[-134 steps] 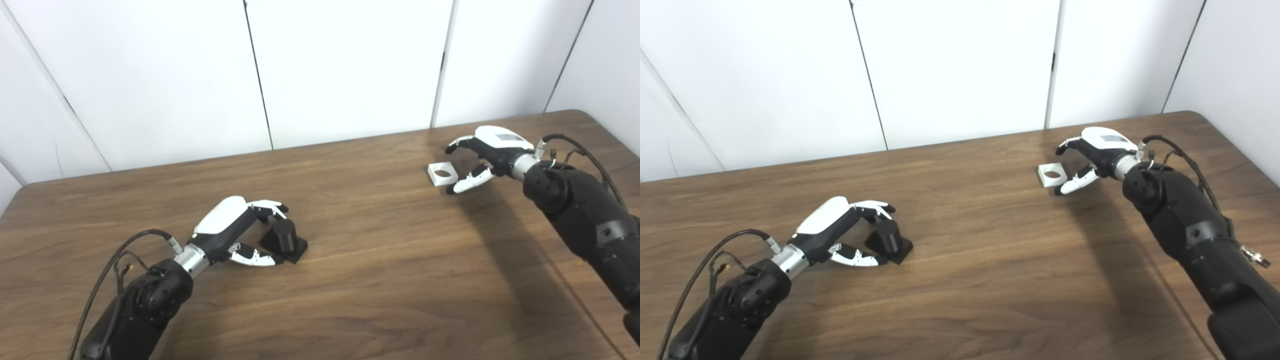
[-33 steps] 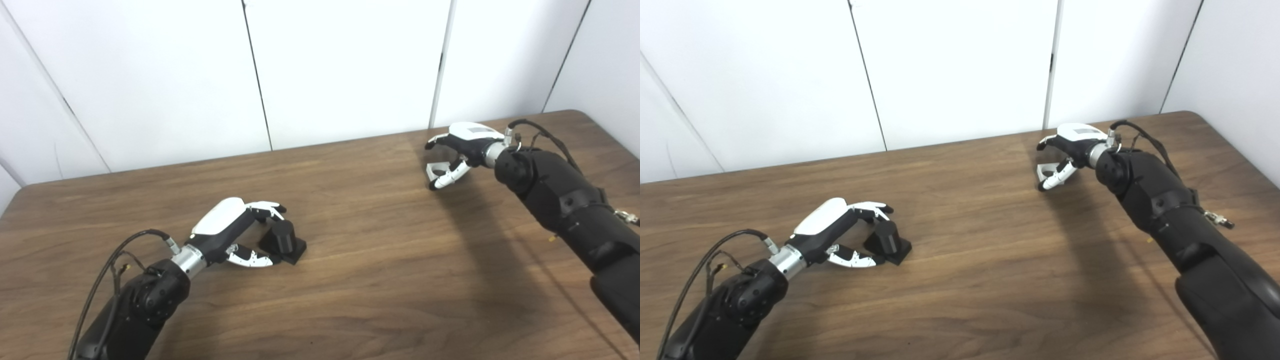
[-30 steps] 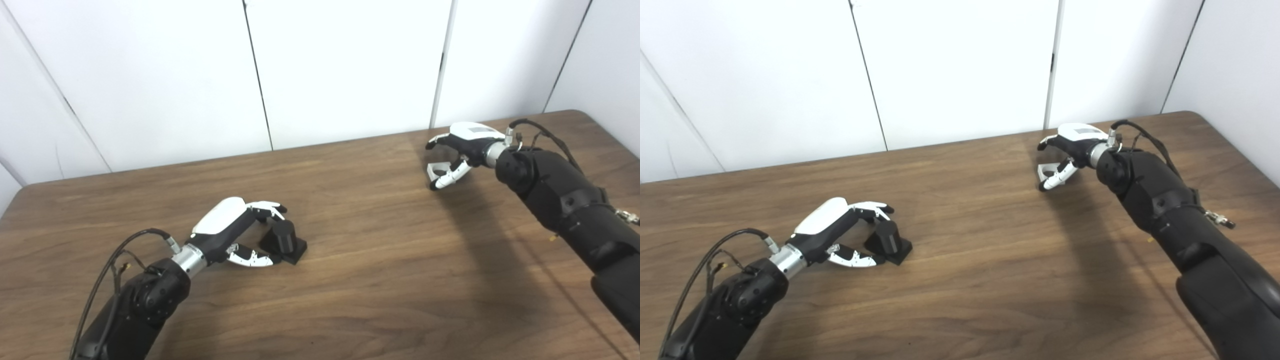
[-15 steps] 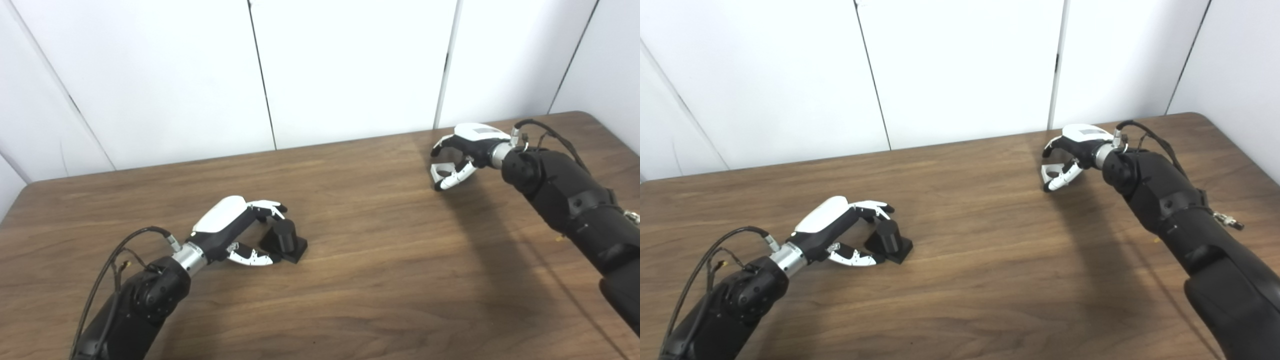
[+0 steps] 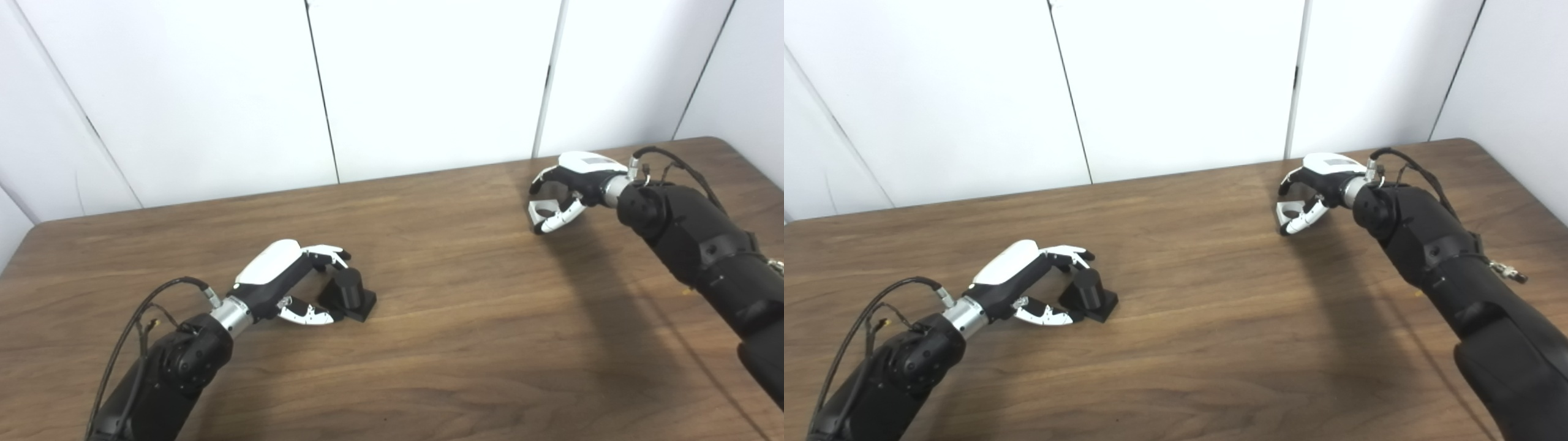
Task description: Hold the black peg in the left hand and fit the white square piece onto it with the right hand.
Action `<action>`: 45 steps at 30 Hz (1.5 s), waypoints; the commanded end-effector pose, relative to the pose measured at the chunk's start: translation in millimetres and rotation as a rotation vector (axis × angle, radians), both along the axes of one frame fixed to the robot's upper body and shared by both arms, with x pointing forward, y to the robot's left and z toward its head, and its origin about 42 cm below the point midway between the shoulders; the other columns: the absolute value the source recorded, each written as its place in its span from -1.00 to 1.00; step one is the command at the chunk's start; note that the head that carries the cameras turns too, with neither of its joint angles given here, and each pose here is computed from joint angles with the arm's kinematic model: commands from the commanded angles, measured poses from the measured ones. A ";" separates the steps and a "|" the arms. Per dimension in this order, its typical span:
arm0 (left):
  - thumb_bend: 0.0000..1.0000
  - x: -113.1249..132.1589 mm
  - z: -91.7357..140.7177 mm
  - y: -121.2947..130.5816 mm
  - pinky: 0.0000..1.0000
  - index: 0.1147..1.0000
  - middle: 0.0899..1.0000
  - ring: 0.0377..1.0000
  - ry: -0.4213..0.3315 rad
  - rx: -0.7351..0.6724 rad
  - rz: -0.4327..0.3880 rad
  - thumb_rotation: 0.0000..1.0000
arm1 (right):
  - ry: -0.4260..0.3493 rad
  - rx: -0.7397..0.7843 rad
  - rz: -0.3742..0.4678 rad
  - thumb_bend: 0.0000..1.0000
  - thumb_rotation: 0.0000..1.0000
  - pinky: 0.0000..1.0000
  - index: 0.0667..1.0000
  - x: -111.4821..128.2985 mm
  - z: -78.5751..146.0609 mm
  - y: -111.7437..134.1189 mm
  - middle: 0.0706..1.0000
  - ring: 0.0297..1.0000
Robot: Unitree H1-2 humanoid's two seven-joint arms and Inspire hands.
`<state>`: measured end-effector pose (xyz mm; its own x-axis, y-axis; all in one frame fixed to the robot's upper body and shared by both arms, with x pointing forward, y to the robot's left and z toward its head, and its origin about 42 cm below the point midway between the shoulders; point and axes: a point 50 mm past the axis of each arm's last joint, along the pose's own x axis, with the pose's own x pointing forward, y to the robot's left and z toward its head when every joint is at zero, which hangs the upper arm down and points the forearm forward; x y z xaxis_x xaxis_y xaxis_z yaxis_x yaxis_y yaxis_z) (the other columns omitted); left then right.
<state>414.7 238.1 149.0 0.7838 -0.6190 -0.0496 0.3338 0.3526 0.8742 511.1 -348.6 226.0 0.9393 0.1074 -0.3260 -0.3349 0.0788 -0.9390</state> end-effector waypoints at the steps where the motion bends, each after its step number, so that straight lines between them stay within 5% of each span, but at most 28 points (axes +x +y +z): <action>1: 0.58 -16.6 -41.9 47.7 0.36 0.08 0.62 0.61 0.177 0.182 0.105 -0.90 | 0.013 -0.048 -0.023 0.76 -0.37 0.50 0.52 -2.5 9.7 -20.0 0.81 0.79; 25: 0.54 -14.4 -43.2 41.0 0.33 0.09 0.62 0.58 0.165 0.188 0.072 -0.83 | 0.030 -0.059 -0.046 0.69 -0.38 0.54 0.49 -9.8 12.3 -31.0 0.82 0.80; 38: 0.56 -16.7 -43.0 40.7 0.38 0.08 0.62 0.61 0.168 0.183 0.077 -0.86 | -0.044 -0.040 -0.019 0.56 -0.57 0.40 0.20 -12.1 2.7 -29.0 0.68 0.67; 41: 0.56 -16.7 -44.0 41.3 0.37 0.09 0.62 0.61 0.169 0.185 0.078 -0.85 | -0.062 -0.040 -0.018 0.13 -0.68 0.42 -0.04 -12.3 1.0 -29.2 0.65 0.66; 45: 0.56 -17.7 -44.0 41.2 0.36 0.09 0.62 0.60 0.170 0.186 0.078 -0.85 | -0.111 -0.044 -0.009 0.05 -0.71 0.42 -0.10 -13.4 -1.8 -29.1 0.57 0.62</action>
<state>416.2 238.3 147.8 0.7748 -0.6305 -0.0467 0.3352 0.3470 0.8759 501.3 -361.3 224.8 0.9665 0.1223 -0.2257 -0.2375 0.0926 -0.9669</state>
